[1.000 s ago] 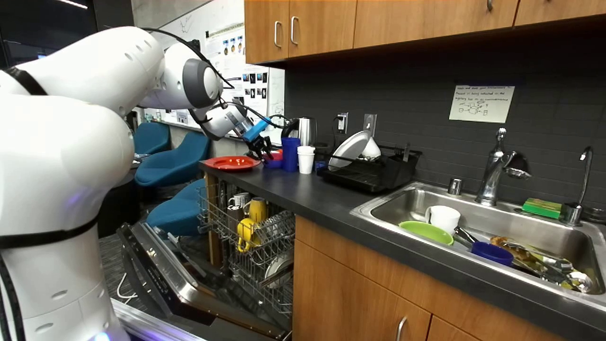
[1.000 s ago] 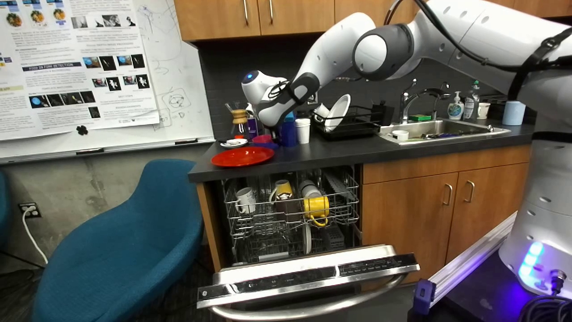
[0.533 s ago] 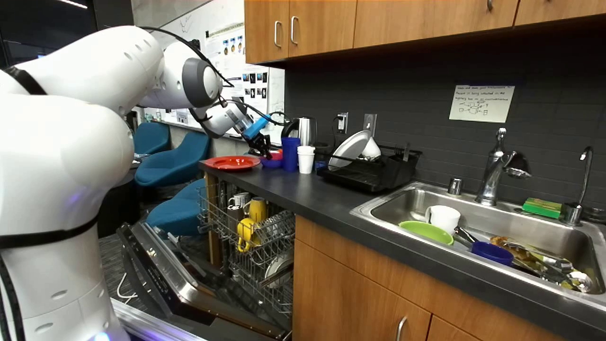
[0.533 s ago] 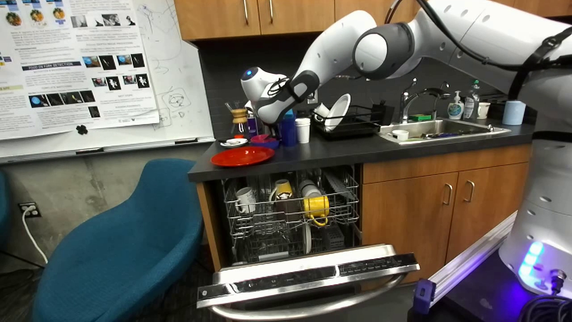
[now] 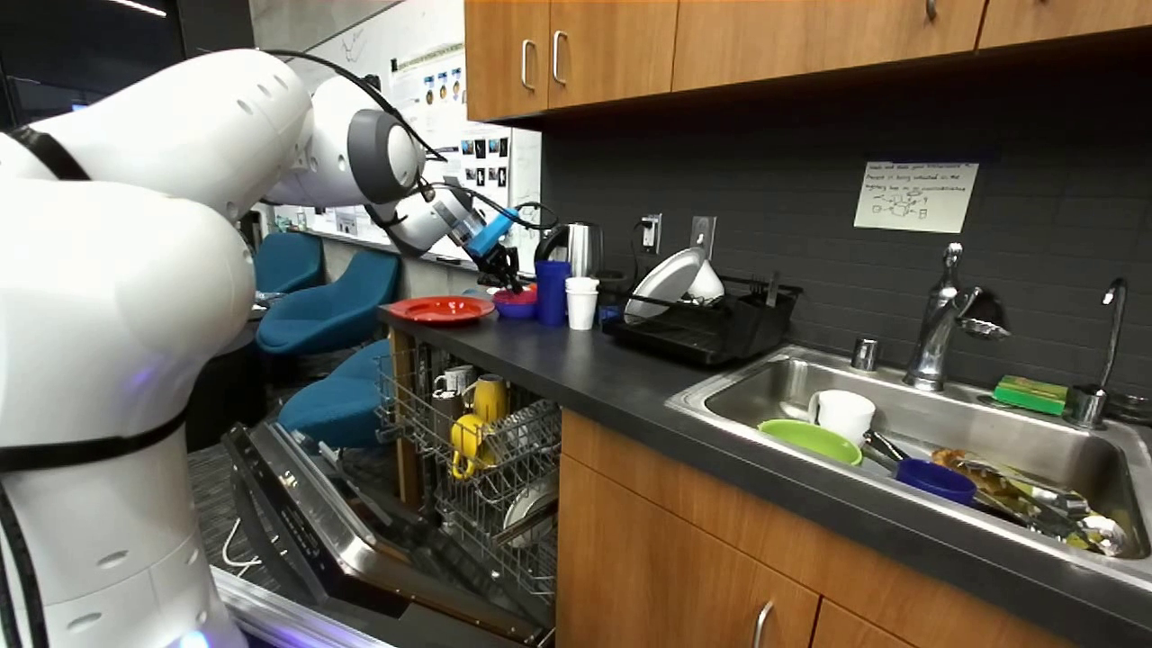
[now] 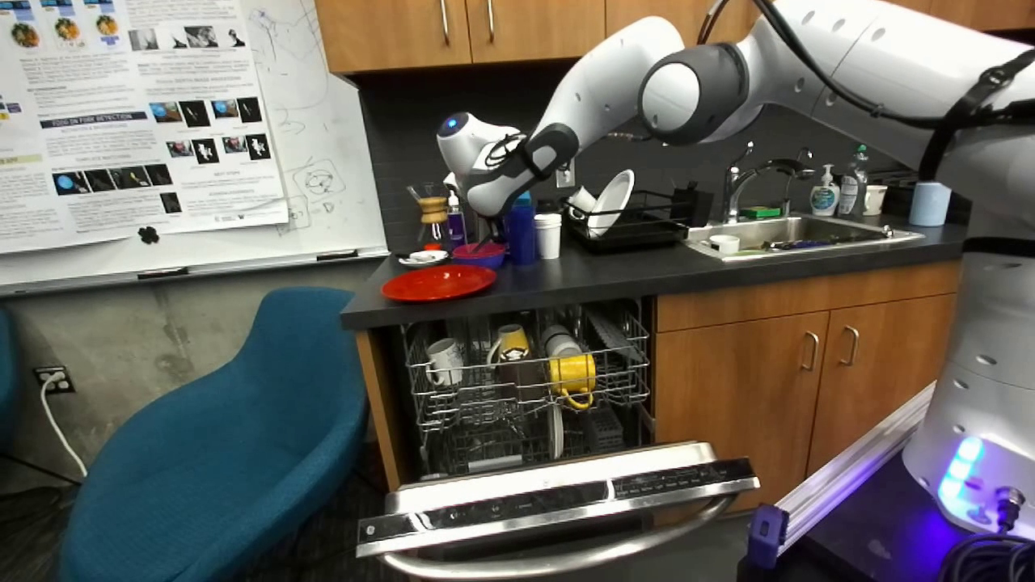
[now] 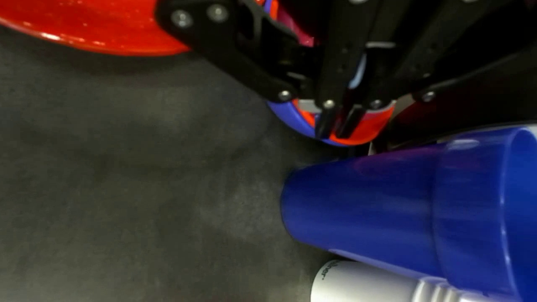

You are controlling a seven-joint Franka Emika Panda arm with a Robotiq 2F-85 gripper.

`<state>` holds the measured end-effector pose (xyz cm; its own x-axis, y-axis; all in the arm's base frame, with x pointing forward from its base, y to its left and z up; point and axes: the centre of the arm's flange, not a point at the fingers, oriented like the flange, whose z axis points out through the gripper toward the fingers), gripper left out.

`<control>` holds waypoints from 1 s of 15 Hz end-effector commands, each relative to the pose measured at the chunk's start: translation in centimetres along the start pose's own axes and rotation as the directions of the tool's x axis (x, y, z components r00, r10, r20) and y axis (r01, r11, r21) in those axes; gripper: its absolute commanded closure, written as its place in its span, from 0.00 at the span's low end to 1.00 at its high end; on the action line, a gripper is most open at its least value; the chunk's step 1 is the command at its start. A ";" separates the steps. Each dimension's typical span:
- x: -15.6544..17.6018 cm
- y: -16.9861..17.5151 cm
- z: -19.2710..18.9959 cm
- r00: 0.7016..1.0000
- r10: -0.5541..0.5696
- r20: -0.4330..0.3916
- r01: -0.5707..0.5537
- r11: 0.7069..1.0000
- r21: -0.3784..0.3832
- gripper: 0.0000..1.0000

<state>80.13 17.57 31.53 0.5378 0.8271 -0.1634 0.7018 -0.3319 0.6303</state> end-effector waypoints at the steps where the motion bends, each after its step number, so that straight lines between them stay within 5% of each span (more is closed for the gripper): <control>1: -0.6 3.0 -1.8 0.998 0.052 -0.021 -0.053 0.998 -0.043 0.98; 11: -4.1 4.6 -5.8 0.996 0.090 -0.011 -0.091 0.991 -0.094 0.98; 15: -1.2 2.1 -9.7 0.995 0.094 -0.036 -0.097 0.992 -0.081 0.98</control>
<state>80.50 17.83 39.04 0.5765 0.8136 -0.0753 0.6049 -0.3630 0.7087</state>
